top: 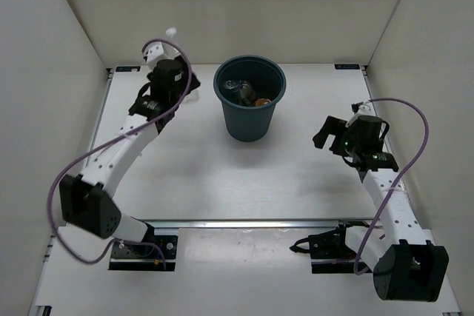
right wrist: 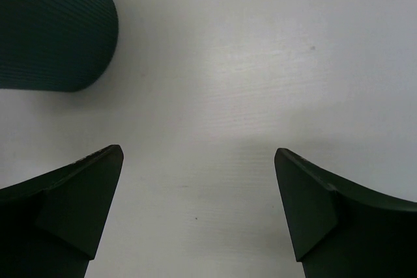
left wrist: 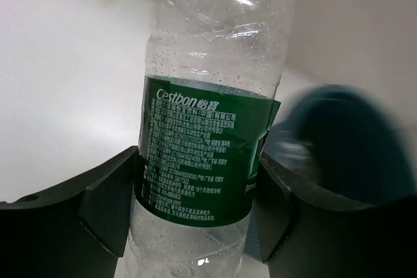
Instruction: Put the plastic bottles in the bin
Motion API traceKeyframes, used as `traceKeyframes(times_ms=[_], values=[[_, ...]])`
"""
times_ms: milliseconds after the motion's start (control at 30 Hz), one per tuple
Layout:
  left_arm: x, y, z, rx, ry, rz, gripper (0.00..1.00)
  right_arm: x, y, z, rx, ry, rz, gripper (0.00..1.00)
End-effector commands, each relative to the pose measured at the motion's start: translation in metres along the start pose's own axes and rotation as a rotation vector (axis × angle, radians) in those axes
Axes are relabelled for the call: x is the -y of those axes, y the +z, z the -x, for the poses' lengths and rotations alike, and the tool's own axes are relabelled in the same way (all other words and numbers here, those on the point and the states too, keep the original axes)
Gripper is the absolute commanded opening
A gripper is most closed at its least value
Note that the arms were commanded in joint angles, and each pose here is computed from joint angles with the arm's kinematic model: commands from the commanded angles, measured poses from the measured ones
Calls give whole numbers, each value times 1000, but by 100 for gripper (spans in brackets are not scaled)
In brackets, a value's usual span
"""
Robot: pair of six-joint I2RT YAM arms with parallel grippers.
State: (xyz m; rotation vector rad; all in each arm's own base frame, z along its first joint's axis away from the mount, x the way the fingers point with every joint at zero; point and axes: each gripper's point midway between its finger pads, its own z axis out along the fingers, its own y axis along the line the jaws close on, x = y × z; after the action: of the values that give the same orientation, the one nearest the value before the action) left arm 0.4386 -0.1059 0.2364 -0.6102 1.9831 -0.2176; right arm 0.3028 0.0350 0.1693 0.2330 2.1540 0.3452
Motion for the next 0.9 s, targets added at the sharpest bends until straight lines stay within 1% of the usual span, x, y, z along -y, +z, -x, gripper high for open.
traceKeyframes(times_ms=[0,33,67,100,133,167,200,233,267,300,333,400,467,533,600,667,700,733,767,833,867], values=[[82,-90,89,346,88,-271,72,7,2,-20,-34,23,11,99],[108,-112,94,390,78,-372,72,10,4,-32,-63,45,12,99],[123,-124,91,390,92,-437,71,9,4,-40,-81,64,25,99],[135,-131,99,402,82,-480,71,12,5,-49,-104,78,19,99],[153,-137,99,390,87,-538,73,10,3,-47,-87,66,29,99],[163,-129,88,365,101,-553,73,11,1,-49,-89,73,20,99],[174,-135,95,380,107,-581,73,12,-1,-52,-92,61,16,99],[187,-130,86,358,122,-593,73,13,-4,-49,-76,52,9,99],[204,-122,76,332,138,-622,75,14,-6,-48,-69,49,3,99],[211,-116,67,306,150,-633,79,15,-8,-48,-56,50,-6,99],[224,-106,60,286,151,-647,80,13,-10,-48,-50,56,2,99],[245,-81,28,211,157,-679,76,10,-13,-47,-42,71,16,99],[259,-77,24,204,145,-685,76,6,-16,-52,-47,83,31,100],[264,-73,13,206,163,-648,76,1,-17,-53,-47,81,36,99],[259,-71,10,200,170,-619,73,-1,-20,-48,-29,83,36,100],[252,-70,10,194,155,-610,74,-1,-21,-48,-29,89,42,99],[245,-71,11,190,156,-605,76,-1,-21,-48,-27,92,44,99],[243,-79,18,196,134,-612,82,-2,-22,-44,-18,82,51,99],[236,-76,12,188,146,-605,99,-1,-20,-45,-21,78,48,99],[224,-92,25,221,137,-602,98,-2,-21,-42,-23,72,49,99],[220,-95,19,213,158,-595,99,-1,-20,-44,-39,79,40,99]])
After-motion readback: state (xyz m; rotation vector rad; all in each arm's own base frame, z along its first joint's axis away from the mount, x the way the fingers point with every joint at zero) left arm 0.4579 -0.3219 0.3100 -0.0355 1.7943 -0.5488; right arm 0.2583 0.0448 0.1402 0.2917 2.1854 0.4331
